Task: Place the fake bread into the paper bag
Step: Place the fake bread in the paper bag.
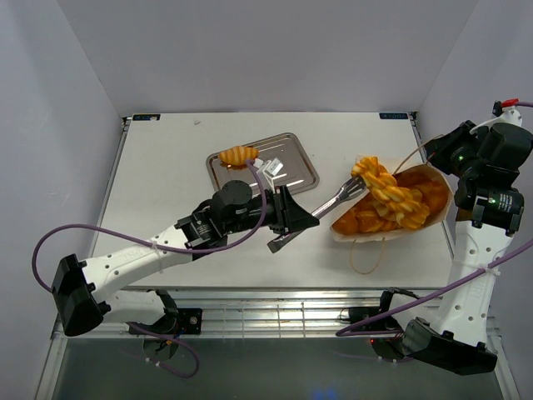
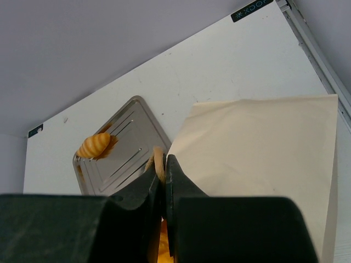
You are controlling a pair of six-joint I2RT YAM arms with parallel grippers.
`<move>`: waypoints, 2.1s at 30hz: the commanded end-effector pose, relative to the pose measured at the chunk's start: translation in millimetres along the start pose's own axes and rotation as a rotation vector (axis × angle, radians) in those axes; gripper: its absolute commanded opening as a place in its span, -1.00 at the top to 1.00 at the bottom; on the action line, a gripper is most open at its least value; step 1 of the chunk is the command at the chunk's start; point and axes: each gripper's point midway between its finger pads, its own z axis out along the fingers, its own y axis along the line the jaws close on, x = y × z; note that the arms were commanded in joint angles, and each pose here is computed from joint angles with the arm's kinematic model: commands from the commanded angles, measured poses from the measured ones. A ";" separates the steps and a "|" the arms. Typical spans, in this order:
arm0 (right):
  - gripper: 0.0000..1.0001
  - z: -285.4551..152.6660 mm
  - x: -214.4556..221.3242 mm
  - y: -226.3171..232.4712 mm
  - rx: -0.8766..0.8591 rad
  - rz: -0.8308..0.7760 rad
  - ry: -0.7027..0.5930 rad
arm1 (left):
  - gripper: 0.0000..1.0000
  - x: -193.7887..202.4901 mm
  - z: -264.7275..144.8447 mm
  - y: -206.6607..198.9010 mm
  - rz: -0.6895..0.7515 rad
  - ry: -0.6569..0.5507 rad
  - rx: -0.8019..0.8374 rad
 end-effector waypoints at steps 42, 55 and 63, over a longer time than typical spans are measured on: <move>0.85 -22.5 -35.2 34.6 -0.107 0.006 -0.101 | 1.00 -21.3 15.5 -57.5 0.611 -0.442 0.124; 0.84 -18.5 -33.6 34.1 -0.113 0.007 -0.096 | 1.00 -20.2 -24.1 -77.8 0.940 -0.416 0.198; 0.85 -22.0 -36.7 37.1 -0.122 0.000 -0.107 | 1.00 4.6 -4.3 -50.8 1.146 -0.296 0.192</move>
